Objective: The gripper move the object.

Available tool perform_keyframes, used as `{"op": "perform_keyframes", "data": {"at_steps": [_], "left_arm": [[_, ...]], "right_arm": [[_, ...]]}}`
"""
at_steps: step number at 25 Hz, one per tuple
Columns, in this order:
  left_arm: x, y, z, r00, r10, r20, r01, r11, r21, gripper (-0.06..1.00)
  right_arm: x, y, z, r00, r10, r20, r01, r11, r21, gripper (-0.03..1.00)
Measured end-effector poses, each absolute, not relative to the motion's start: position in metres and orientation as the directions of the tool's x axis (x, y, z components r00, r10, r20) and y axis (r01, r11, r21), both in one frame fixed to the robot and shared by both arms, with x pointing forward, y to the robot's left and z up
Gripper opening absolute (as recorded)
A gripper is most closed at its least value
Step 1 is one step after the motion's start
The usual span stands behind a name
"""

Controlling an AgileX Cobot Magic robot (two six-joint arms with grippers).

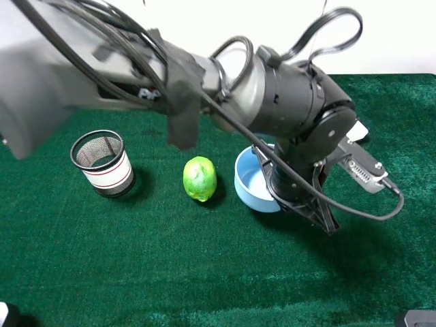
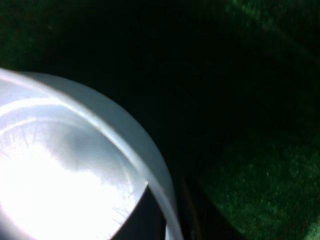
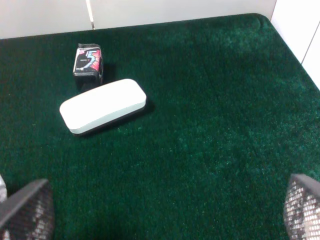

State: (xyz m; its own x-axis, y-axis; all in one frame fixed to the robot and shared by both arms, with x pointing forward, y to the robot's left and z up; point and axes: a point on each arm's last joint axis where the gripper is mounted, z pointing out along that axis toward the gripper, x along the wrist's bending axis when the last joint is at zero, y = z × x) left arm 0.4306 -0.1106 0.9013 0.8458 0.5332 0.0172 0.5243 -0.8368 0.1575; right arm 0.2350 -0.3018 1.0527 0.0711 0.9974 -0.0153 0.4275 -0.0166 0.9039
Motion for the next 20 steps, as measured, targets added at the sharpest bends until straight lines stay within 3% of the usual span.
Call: {"op": "perform_keyframes", "data": {"at_steps": [12, 20], "left_arm": [[0.428, -0.111, 0.887, 0.844, 0.537, 0.009, 0.532, -0.839, 0.116, 0.08], [0.425, -0.111, 0.885, 0.846, 0.534, 0.010, 0.530, -0.842, 0.103, 0.33]], "right_arm": [[0.235, -0.302, 1.053, 0.071, 0.997, -0.015, 0.427, -0.017, 0.904, 0.69], [0.235, -0.302, 1.053, 0.071, 0.997, -0.015, 0.427, -0.017, 0.904, 0.69]]}}
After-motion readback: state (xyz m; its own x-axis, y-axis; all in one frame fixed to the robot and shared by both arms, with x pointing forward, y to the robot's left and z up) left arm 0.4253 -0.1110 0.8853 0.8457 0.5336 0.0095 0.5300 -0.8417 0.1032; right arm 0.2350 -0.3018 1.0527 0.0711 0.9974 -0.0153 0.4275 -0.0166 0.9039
